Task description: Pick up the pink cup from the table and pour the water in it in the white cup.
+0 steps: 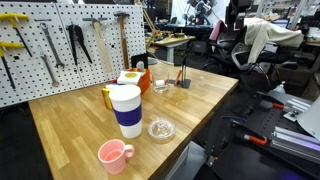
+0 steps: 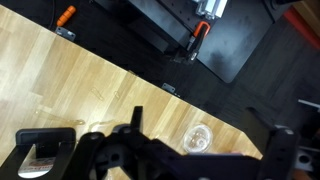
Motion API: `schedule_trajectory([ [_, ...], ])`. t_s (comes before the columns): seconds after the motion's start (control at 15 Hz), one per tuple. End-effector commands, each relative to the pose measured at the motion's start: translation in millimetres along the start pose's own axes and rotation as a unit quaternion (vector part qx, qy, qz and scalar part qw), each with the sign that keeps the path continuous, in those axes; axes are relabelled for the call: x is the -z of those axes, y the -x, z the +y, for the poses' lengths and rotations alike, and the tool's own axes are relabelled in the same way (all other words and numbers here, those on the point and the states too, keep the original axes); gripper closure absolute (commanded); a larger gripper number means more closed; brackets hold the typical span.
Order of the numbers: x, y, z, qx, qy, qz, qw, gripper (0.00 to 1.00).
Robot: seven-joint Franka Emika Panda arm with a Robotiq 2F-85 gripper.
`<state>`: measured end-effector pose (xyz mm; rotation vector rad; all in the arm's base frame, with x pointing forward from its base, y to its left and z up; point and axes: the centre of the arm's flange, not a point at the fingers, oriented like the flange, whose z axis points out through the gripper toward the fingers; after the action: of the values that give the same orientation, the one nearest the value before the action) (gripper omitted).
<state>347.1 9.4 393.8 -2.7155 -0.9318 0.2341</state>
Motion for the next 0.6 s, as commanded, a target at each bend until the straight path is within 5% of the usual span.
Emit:
schedule_trajectory([
  [0.0, -0.1, -0.3, -0.3, 0.0, 0.0, 0.0, 1.0, 0.0],
  [0.27, -15.9, -17.8, -24.8, 0.071, -0.03, 0.02, 0.9968, 0.0],
  [0.53, -49.5, -58.8, -100.0, 0.194, -0.032, -0.033, 0.9799, 0.0],
])
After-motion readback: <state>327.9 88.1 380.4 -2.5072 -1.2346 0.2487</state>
